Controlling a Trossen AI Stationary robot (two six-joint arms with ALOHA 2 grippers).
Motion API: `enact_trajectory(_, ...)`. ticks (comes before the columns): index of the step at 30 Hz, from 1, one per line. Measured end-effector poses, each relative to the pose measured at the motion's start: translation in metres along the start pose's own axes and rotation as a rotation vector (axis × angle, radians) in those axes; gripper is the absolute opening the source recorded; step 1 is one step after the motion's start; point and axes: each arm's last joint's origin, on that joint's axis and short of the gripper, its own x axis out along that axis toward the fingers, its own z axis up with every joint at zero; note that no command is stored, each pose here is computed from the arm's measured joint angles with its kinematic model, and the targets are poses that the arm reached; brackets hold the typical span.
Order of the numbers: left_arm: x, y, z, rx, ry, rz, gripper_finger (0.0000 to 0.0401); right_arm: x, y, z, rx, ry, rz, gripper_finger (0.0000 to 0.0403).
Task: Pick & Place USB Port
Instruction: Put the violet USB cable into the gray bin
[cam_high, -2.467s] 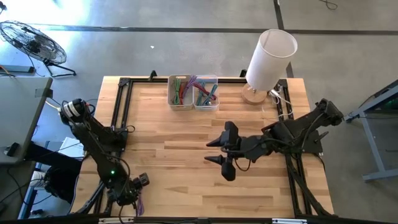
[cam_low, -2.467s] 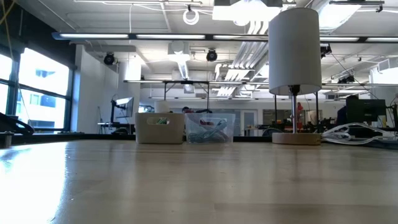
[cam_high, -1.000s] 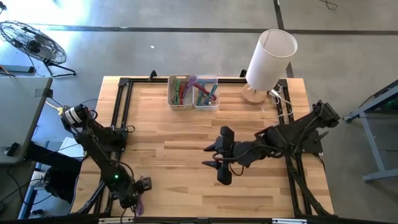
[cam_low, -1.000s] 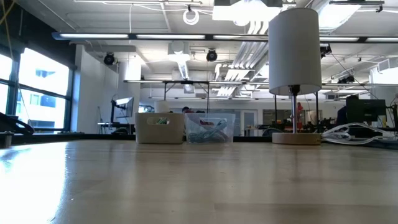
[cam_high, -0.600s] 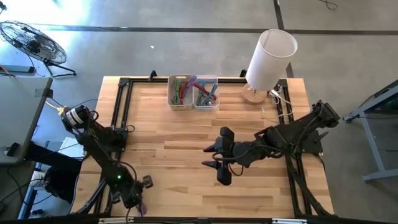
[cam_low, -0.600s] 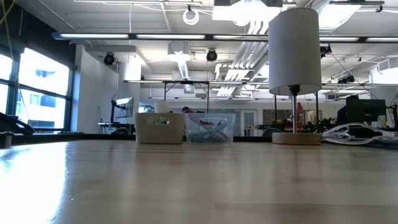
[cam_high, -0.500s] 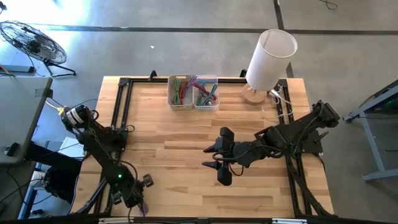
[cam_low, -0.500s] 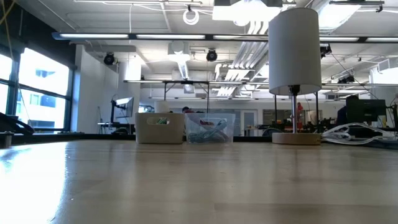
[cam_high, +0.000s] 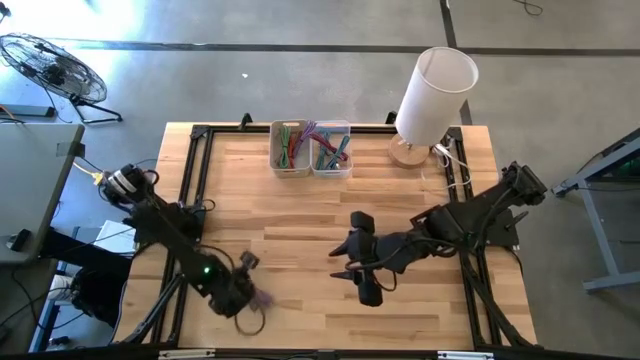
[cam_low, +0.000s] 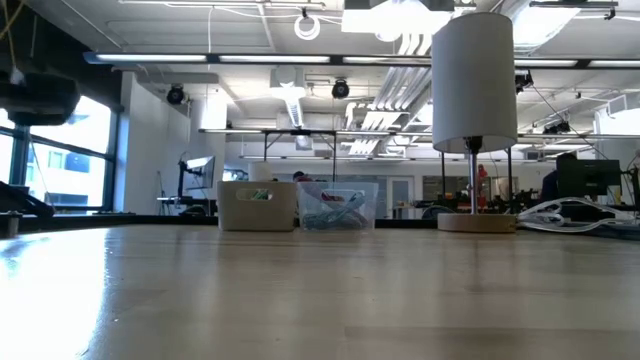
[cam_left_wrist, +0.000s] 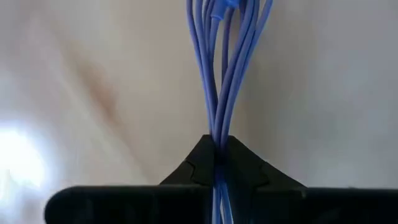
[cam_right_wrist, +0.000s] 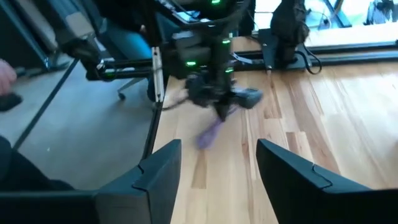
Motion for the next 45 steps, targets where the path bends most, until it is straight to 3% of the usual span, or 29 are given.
enact_trajectory(4, -0.006, 0.023, 0.001, -0.162, 0.002, 0.036, 0.0012, -0.001, 0.005, -0.002, -0.071, 0.008, 0.022, 0.02)
enact_trajectory(11, -0.023, 0.065, 0.002, -0.207, -0.071, 0.145, 0.001, -0.005, 0.007, -0.005, -0.14, 0.043, 0.05, 0.02)
enact_trajectory(17, -0.023, 0.078, -0.018, -0.161, 0.128, 0.124, 0.001, -0.012, -0.001, 0.003, -0.203, 0.001, 0.057, 0.02)
enact_trajectory(23, -0.033, 0.075, -0.052, -0.047, 0.487, 0.065, 0.001, -0.015, -0.013, 0.011, -0.213, -0.035, 0.015, 0.0199)
enact_trajectory(25, -0.038, 0.077, -0.055, -0.024, 0.502, 0.067, 0.001, -0.014, -0.017, 0.012, -0.204, -0.031, 0.009, 0.0199)
enact_trajectory(30, -0.043, 0.106, -0.048, -0.071, 0.324, 0.14, 0.001, -0.013, -0.025, 0.014, -0.194, -0.02, -0.015, 0.0199)
enact_trajectory(39, -0.047, 0.204, -0.055, -0.307, -0.002, 0.307, 0.001, -0.01, -0.052, 0.021, -0.161, -0.01, -0.074, 0.0199)
enact_trajectory(45, -0.061, 0.264, -0.08, -0.606, -0.22, 0.458, 0.001, -0.009, -0.063, 0.023, -0.145, -0.002, -0.086, 0.0199)
